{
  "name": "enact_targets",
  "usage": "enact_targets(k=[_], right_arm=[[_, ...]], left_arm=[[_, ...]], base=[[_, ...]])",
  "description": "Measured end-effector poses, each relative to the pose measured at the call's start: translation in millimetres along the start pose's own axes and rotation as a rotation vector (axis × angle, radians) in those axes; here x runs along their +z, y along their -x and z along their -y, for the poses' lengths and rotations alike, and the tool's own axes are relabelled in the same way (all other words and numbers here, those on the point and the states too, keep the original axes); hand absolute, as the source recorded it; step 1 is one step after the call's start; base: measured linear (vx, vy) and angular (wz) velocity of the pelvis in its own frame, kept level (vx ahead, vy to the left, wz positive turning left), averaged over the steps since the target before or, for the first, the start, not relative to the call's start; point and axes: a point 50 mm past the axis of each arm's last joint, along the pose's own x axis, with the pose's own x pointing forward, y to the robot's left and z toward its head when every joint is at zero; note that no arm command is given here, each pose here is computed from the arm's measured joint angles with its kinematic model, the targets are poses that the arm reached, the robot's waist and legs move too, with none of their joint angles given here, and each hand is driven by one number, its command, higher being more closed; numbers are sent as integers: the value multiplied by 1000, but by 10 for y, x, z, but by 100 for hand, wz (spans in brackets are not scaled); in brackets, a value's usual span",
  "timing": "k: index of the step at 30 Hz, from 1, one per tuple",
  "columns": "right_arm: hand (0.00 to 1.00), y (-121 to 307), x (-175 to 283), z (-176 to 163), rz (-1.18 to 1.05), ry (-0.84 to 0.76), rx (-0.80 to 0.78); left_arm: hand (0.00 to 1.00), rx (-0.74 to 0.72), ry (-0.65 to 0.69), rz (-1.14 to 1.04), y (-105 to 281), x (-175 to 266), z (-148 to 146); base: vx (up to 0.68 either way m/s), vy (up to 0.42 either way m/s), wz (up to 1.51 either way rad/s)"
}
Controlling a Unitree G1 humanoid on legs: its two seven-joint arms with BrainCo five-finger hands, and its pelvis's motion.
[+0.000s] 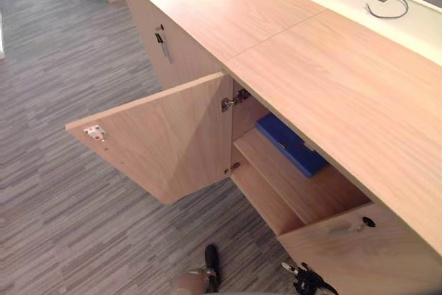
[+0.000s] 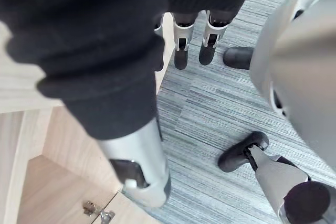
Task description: Walk over to the cabinet, pick up the folder, carry it to the office cabinet, place the folder inside the office cabinet, then close the office cabinet door
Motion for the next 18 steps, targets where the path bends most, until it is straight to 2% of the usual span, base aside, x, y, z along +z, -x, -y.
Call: enact_targets(k=[2,3,5,7,11,13,18], right_arm=[[0,5,-22,9,-2,-6,-6],[0,19,-31,27,16,-13,-7],[0,34,-36,47,32,-31,-8],[0,34,-30,47,35,-37,-8],[0,54,-142,10,24,-60,-1],[0,76,-238,52,0,-64,-12],[0,122,-415,113,-42,-112,-27]], left_arm=[[0,-34,-55,24,-38,110,125],[0,-67,-130,51,-66,219,249],[0,-140,-243,154,-85,491,514],[0,-196,-303,268,-68,788,736],[0,-245,-355,520,81,1446,1009],[0,-272,-361,597,158,1649,1127],[0,-278,-339,705,283,2032,1208]], base=[[105,161,-26],[94,214,-9],[14,195,-7],[-27,126,-7],[-41,40,1],[-56,-49,13],[-66,-140,3]])
